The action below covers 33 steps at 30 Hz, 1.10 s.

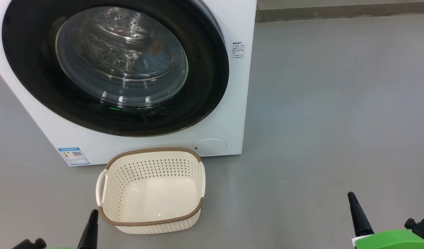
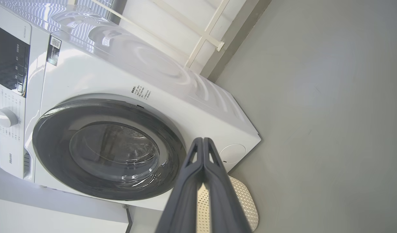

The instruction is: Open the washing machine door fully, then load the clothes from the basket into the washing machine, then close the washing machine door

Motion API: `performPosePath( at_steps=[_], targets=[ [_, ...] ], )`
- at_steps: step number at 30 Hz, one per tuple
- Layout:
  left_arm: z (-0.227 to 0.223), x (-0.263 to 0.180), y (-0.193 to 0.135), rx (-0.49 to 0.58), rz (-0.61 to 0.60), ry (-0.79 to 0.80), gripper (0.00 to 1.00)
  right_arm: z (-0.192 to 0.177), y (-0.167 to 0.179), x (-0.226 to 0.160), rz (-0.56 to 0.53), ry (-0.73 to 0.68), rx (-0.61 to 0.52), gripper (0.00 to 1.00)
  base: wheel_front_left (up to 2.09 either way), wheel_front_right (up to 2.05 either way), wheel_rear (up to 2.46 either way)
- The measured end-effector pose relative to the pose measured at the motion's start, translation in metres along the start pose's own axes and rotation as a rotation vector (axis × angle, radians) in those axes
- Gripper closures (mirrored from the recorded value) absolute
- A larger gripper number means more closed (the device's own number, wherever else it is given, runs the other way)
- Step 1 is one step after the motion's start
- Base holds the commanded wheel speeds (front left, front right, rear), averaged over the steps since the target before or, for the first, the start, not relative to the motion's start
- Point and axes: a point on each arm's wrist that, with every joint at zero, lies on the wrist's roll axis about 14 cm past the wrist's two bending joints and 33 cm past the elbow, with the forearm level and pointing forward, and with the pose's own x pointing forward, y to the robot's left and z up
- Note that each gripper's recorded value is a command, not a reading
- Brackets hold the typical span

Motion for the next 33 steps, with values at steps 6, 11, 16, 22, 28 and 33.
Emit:
performPosePath(
  at_steps=[6,11,16,22,28,33],
  targets=[
    [-0.001,0.001,0.001,-0.065,0.005,0.006,1.0,0.002,0.002,0.002,0.005,0.0,0.067,1.0,0.0,0.0,0.0],
    [0.001,0.005,-0.002,-0.119,-0.001,0.006,1.0,0.003,0.002,0.002,0.005,0.003,0.119,1.0,0.0,0.0,0.0],
    [0.002,0.007,-0.002,-0.162,-0.001,0.006,1.0,0.003,0.002,0.002,0.004,0.005,0.158,1.0,0.0,0.0,0.0],
    [0.002,0.009,-0.003,-0.227,-0.001,0.009,1.0,0.004,0.002,0.002,0.005,0.007,0.223,1.0,0.0,0.0,0.0],
    [0.004,0.013,-0.008,-0.29,-0.015,0.01,1.0,0.007,0.006,0.005,0.017,0.005,0.29,1.0,0.0,0.0,0.0],
    [0.004,0.014,-0.007,-0.34,-0.015,0.015,1.0,0.009,0.005,0.004,0.018,0.003,0.346,1.0,0.0,0.0,0.0]
  ],
)
